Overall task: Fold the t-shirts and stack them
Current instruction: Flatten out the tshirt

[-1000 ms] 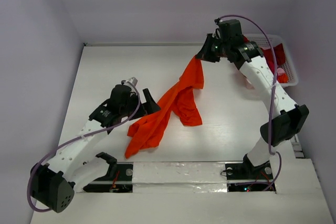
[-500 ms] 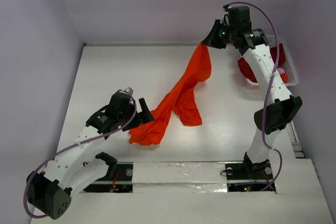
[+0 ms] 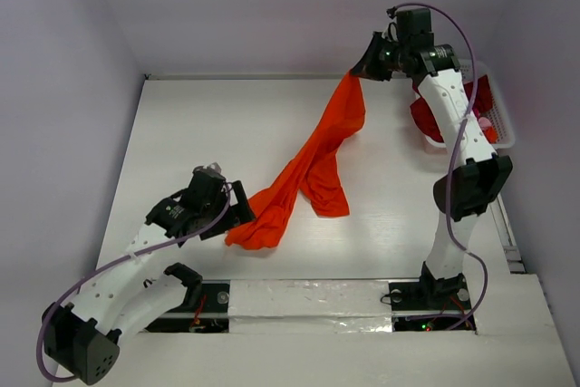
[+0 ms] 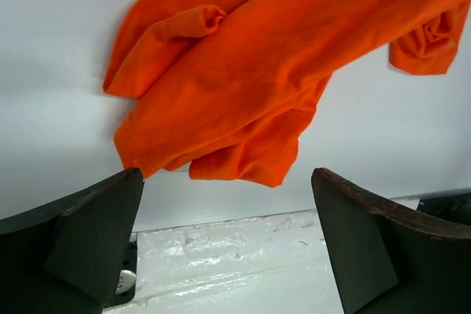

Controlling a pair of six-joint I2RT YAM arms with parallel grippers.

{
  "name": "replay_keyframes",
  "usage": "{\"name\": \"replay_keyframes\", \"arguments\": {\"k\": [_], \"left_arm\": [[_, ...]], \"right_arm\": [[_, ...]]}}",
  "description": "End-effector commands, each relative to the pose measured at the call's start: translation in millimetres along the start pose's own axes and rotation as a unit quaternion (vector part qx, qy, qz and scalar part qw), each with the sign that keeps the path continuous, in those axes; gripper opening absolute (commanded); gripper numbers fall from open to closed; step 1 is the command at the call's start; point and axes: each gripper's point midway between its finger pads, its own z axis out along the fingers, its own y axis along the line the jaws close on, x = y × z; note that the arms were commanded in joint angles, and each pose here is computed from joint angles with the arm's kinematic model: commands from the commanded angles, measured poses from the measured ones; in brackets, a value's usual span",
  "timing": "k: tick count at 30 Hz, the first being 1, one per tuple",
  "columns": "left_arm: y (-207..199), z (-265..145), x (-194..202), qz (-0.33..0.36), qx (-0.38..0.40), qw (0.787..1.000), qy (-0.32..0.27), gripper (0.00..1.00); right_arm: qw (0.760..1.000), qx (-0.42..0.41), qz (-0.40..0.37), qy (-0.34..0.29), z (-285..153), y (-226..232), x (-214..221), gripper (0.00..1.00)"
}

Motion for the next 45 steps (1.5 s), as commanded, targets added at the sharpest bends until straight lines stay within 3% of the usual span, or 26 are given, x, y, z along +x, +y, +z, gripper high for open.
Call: {"name": "replay_keyframes", "arguments": {"k": [1,8,14,17,23,26,29,34,37,38,41,45], "left_arm": [[15.7,-0.1,2.3,-0.02,-0.04,0.999,-0.005,0.99],[19.9,9.7,-0.2,-0.012,-0.065,0.998,0.001,0.99],[-28.4,17.6,6.2,-0.047,0.035,0.997,0.051,0.99],[-43.1,3.3,-0.8,-0.069,0.084,0.994,0.024,0.99],[-32.9,-15.4,-5.6,-0.131,0.078,0.988,-0.017,0.99],[-36.1,-28.0,-20.6,-0.105,0.084,0.99,-0.052,0.99],[-53.3,-49.1,-31.1,-0.083,0.139,0.984,-0.081,0.99],[-72.5,-57.1,-37.7,-0.034,0.187,0.977,-0.093,0.99],[-46.8,-32.6,-28.8,-0.039,0.102,0.992,-0.059,0.99],[-25.1,-12.9,-27.1,-0.043,0.026,0.998,-0.044,0.99],[17.6,11.4,-13.3,-0.028,-0.095,0.995,-0.006,0.99],[7.9,18.1,-30.3,-0.039,-0.086,0.995,-0.037,0.99]], "right_arm": [[0.999,-0.029,-0.011,-0.034,-18.0,11.7,-26.2,0.0],[0.999,-0.029,-0.007,-0.039,-17.6,5.6,-33.6,0.0],[0.999,-0.029,-0.006,-0.038,-19.1,5.7,-32.7,0.0],[0.999,-0.024,-0.005,-0.044,-23.9,2.2,-35.5,0.0],[0.998,-0.026,-0.002,-0.049,-28.4,1.2,-39.3,0.0],[0.998,-0.024,-0.002,-0.053,-29.4,1.1,-40.6,0.0],[0.998,-0.02,-0.003,-0.059,-31.9,0.9,-43.1,0.0],[0.998,-0.013,-0.003,-0.062,-31.0,-2.1,-43.9,0.0],[0.998,-0.011,-0.003,-0.062,-28.0,-3.4,-44.9,0.0],[0.998,-0.009,-0.001,-0.059,-24.2,-5.7,-44.2,0.0],[0.998,-0.007,-0.002,-0.065,-23.2,-5.9,-47.9,0.0],[0.998,0.003,0.004,-0.064,-16.0,-17.9,-53.8,0.0]]}}
